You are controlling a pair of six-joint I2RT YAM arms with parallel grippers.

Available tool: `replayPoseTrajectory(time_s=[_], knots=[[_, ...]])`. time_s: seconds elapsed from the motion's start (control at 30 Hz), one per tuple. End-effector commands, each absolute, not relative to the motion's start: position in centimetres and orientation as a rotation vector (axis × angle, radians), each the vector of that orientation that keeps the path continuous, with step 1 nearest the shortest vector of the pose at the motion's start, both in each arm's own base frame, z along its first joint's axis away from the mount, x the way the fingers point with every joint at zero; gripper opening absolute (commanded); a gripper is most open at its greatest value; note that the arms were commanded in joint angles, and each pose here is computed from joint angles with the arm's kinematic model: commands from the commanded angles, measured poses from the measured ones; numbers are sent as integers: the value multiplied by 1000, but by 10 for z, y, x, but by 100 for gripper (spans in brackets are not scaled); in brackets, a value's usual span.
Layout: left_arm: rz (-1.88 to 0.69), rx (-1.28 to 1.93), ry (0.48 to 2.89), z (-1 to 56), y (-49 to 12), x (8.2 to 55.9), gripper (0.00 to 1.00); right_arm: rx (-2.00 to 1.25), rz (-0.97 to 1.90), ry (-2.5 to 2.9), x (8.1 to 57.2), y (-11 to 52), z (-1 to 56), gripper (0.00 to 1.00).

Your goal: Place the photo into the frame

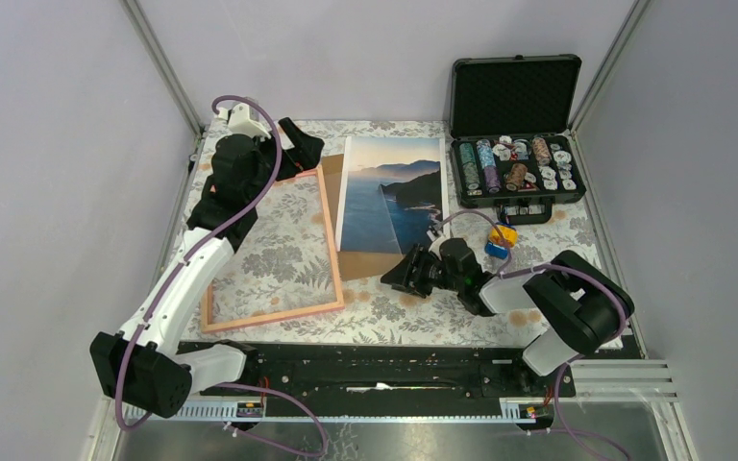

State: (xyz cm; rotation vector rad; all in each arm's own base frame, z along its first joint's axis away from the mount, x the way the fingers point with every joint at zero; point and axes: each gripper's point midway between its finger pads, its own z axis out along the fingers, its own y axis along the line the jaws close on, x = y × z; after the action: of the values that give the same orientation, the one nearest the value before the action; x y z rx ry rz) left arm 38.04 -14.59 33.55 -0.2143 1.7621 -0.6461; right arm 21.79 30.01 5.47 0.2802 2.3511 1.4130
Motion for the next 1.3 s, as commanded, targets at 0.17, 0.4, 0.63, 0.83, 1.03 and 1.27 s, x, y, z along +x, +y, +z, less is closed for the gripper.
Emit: replayPoseTrajectory(time_s=[0.17,0.4,0.63,0.83,1.03,1.27], knots=[[-683,-204,1705,354,-149,383,99,-5,1384,2437,221,291,46,77],[-692,-200,1707,354,-151,383,99,-140,1480,2449,233,282,52,80],[-700,-196,1710,354,-152,383,99,-170,1512,2453,249,291,51,72],[-722,-192,1709,354,-155,382,99,-119,1663,2380,255,303,66,54],[-730,-191,1710,353,-156,382,99,-32,1776,2287,265,314,76,50],[-742,-191,1708,354,-158,381,99,18,1852,2240,268,338,80,48]])
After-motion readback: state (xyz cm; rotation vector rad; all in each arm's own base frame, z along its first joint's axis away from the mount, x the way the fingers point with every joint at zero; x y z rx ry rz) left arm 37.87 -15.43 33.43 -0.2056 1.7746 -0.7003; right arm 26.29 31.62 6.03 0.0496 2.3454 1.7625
